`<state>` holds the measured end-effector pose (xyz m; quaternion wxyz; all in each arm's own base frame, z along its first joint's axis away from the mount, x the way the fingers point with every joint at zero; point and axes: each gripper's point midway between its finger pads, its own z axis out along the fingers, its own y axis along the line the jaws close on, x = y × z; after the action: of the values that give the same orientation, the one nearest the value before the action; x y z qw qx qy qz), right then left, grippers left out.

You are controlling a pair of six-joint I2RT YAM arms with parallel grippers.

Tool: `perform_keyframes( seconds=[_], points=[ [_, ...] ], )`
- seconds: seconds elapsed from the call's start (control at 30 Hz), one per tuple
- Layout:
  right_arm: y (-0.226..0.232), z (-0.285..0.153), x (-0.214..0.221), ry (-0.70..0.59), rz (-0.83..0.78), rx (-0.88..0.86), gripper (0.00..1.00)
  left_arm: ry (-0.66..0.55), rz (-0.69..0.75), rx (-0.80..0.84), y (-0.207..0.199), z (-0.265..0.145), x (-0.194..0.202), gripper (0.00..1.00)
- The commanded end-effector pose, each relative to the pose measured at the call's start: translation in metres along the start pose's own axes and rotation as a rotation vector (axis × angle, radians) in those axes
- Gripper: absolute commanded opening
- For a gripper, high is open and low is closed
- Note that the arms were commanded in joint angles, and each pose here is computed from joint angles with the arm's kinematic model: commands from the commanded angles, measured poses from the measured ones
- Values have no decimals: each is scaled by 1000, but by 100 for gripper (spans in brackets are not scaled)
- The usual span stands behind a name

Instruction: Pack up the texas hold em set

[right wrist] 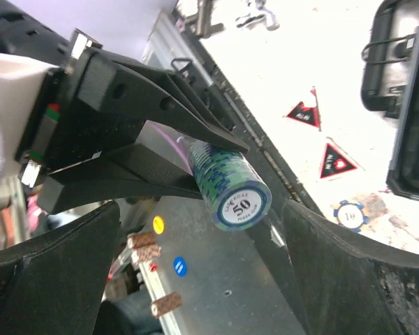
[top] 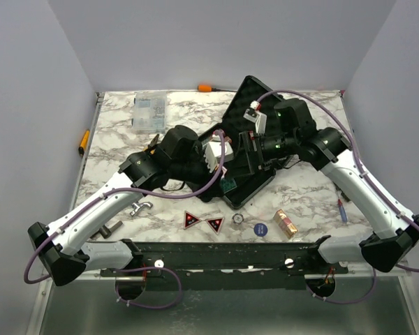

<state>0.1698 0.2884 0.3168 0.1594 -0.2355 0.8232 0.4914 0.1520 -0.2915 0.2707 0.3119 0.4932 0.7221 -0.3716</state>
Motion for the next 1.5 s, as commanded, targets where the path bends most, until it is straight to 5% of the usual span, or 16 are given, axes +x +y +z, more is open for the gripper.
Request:
perform_keyframes(
  seconds=[0.0, 0.3, 0.7, 1.13, 1.47],
  points=[
    [-11, -23, -19, -155, -50, 189, 100, -56, 21, -77, 9, -7, -9, 0],
    [-42, -52, -45, -413, 18, 425, 100, -49, -20, -296, 52, -15, -7, 0],
    [-65, -68, -40, -476, 73, 558, 100, -6, -137, -497, 120, -22, -4, 0],
    [-78, -58, -39, -429, 67, 587, 100, 129, -242, -609, 185, -8, 23, 0],
    [-87, -42, -41, -376, 60, 579, 100, 260, -313, -522, 211, 18, 41, 0]
  ],
)
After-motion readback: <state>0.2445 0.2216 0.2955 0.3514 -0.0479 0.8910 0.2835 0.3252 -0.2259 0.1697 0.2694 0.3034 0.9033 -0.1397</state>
